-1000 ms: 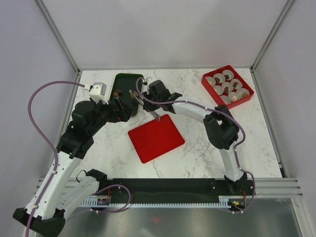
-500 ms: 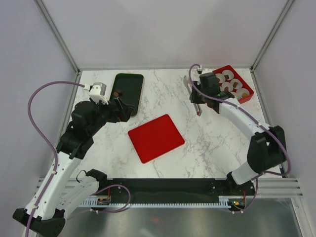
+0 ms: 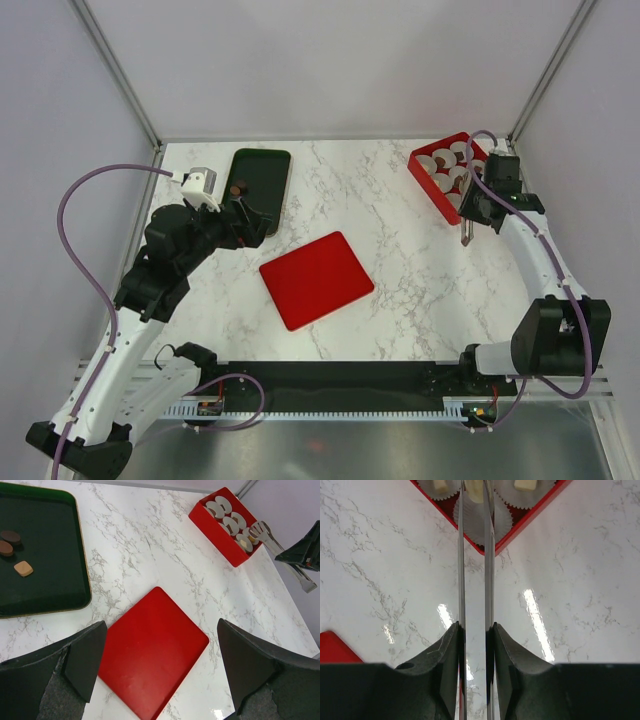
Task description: Pack the chocolate
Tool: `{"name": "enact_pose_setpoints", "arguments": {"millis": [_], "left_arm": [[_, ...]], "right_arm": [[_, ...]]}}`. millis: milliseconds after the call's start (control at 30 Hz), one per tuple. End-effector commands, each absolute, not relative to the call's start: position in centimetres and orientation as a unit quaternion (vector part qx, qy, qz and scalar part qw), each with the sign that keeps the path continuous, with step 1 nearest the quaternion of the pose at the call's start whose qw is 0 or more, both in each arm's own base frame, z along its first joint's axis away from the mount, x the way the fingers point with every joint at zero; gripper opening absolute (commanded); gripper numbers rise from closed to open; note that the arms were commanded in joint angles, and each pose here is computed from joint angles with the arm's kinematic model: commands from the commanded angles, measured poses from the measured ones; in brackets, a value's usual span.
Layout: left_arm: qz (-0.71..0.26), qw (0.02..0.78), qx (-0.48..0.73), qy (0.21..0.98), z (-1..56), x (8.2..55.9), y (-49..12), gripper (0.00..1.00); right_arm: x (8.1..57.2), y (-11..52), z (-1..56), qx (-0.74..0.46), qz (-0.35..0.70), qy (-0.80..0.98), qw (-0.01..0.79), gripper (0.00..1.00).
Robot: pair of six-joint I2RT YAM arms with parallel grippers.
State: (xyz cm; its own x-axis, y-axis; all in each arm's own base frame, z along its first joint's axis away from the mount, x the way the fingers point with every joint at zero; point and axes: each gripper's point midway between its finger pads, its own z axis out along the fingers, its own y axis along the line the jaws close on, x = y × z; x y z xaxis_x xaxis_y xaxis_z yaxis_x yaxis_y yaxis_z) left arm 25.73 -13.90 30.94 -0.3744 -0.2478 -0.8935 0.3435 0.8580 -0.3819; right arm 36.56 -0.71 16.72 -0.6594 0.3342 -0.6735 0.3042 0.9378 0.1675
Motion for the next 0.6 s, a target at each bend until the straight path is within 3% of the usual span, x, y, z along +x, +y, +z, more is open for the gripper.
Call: {"name": "enact_pose_setpoints", "arguments": {"millis": [0, 567], "left_arm": [[-0.287, 0.571, 0.027, 0.769, 32.3, 25.8, -14.3, 1.00], [-0.291, 0.570, 0.028, 0.768, 32.4, 25.7, -14.4, 1.00]], "right_arm": [[35.9, -0.8, 16.2, 0.192, 0.045, 0.914, 0.356, 0.37], [35.0, -1.6, 13.6, 0.204, 0.036, 0.925, 0.320, 0.40]]}}
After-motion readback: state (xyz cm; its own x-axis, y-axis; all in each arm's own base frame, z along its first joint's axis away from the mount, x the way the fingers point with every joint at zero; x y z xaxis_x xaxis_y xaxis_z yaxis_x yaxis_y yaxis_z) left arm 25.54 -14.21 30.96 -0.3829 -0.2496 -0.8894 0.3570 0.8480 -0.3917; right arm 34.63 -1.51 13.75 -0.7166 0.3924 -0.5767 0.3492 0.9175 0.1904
